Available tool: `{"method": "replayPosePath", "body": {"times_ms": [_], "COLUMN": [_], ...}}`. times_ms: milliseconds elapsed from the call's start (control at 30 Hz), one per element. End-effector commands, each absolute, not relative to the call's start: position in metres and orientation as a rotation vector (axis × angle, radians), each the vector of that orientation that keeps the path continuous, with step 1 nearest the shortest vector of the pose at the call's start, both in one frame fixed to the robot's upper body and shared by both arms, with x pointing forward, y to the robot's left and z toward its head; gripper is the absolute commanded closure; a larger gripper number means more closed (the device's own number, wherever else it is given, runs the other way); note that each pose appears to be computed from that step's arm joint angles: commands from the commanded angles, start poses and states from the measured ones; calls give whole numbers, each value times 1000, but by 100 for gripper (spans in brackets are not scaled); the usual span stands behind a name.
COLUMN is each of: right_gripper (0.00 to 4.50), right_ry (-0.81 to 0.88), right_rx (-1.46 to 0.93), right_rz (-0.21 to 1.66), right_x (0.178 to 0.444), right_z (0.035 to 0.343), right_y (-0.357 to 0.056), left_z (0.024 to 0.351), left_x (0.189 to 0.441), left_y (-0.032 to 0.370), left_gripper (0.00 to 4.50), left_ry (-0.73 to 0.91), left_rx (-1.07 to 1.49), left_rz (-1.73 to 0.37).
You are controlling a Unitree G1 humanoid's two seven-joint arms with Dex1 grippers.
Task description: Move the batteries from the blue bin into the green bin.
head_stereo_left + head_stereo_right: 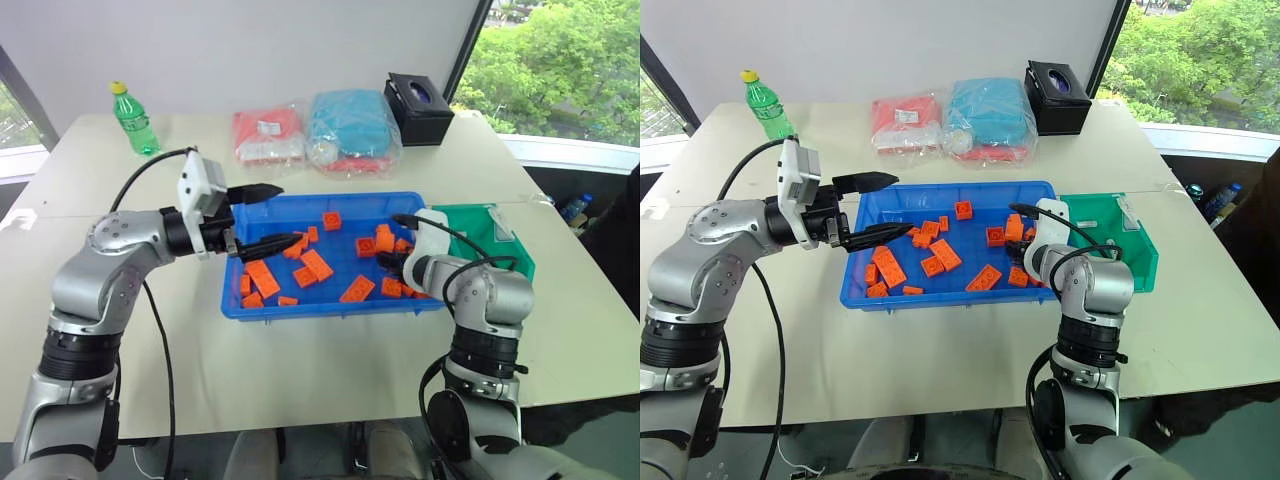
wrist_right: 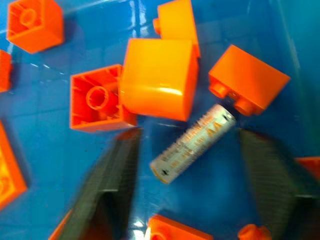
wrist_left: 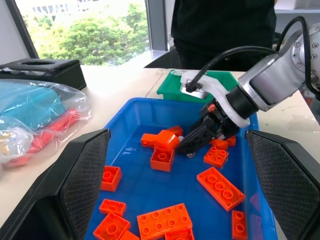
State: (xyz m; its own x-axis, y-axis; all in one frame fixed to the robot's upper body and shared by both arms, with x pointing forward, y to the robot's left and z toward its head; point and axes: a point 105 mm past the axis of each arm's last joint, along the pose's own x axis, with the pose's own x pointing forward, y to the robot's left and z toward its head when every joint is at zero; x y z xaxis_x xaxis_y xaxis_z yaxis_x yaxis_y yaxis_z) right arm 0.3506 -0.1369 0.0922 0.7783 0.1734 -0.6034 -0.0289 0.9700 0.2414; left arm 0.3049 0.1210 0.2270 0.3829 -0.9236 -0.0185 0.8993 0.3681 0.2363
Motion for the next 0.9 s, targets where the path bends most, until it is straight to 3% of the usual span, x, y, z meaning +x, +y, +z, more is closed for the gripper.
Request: {"method": "replayPosePath", "body": {"times_ms": [33, 267, 433, 567, 800, 900], "right_gripper": [346, 346, 346, 346, 346, 211], "right_ry": [713, 654, 465, 320, 427, 503], "right_rx": [212, 215, 226, 198, 191, 161], "right_rz": [164, 313, 414, 350, 417, 415], "right_x": [344, 336, 333, 334, 323, 323], "right_z": [84, 112, 166, 205, 172, 153], "right_y": [-127, -113, -121, -156, -134, -121], "left_z": [241, 240, 238, 235, 237, 238], "left_x": [302, 305, 304, 306, 310, 310], "left_y": [120, 116, 113, 109, 106, 105], "left_gripper": [0, 0, 0, 0, 0, 0], "left_ry": [-178, -175, -166, -159, -171, -171], "left_rx": [253, 247, 235, 230, 222, 225], "left_rz": [-1173, -1194, -1225, -1246, -1257, -1260]}}
